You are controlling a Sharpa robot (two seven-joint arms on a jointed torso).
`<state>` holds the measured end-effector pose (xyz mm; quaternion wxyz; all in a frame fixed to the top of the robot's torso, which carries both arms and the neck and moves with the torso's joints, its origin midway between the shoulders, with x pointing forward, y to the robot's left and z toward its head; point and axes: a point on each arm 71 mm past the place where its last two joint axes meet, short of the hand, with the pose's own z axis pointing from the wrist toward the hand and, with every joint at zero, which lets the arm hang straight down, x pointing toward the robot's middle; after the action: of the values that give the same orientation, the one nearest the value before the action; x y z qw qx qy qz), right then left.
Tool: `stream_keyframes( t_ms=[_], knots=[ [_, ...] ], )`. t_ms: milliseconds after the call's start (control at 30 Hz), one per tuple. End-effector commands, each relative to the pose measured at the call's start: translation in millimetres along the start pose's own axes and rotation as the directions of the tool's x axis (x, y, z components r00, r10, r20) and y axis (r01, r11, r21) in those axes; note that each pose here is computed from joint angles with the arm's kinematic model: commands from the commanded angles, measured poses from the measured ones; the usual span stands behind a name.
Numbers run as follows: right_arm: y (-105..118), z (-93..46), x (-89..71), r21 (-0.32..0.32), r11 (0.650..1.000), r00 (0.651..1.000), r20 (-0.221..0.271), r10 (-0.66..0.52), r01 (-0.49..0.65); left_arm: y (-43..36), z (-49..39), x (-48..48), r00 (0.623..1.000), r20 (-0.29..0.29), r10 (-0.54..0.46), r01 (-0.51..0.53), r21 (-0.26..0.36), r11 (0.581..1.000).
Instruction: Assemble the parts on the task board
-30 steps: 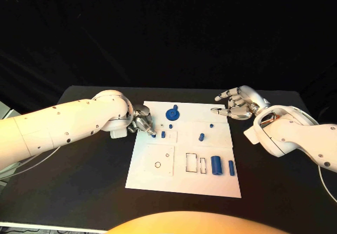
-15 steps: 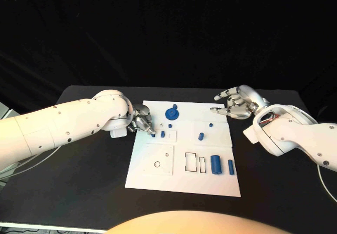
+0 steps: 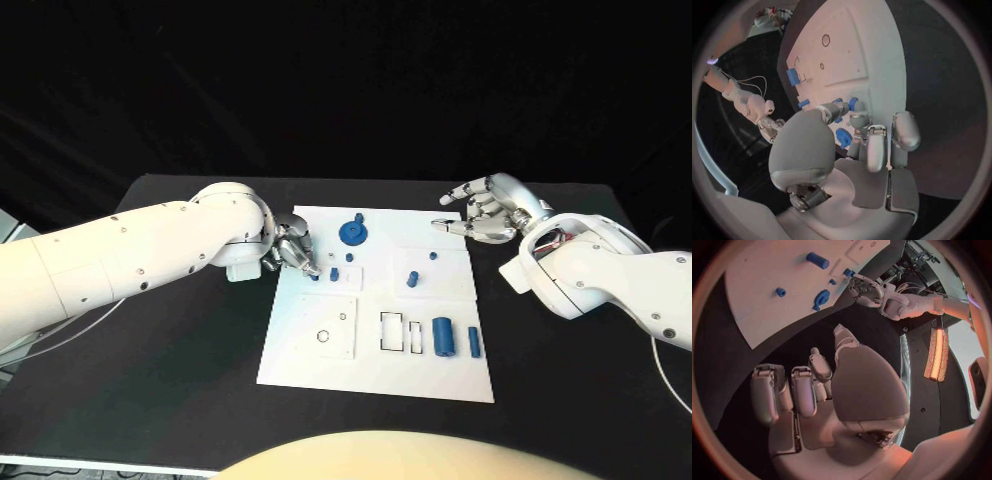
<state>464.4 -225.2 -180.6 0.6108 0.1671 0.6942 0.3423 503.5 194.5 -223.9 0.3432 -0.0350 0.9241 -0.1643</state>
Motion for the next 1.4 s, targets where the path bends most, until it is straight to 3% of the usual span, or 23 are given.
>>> stream_keyframes(
  t_ms=[33, 833, 1400],
  knots=[
    [0.9, -0.1, 1.2, -0.01, 1.0, 1.0, -0.01, -0.004, 0.004, -0.9, 2.6, 5.2, 1.0, -0.024, 0.013, -0.013, -0.009, 1.0],
    [0.4, -0.5, 0.7, -0.009, 1.0, 1.0, -0.008, -0.004, 0.003, 0.4, 7.1, 6.2, 1.0, -0.012, -0.002, 0.001, -0.024, 1.0],
    [0.1, -1.1, 0.1, -0.009, 1.0, 1.0, -0.006, -0.003, 0.003, 7.9, 0.8, 1.8, 0.998, 0.041, -0.037, 0.038, -0.027, 0.999]
  ],
)
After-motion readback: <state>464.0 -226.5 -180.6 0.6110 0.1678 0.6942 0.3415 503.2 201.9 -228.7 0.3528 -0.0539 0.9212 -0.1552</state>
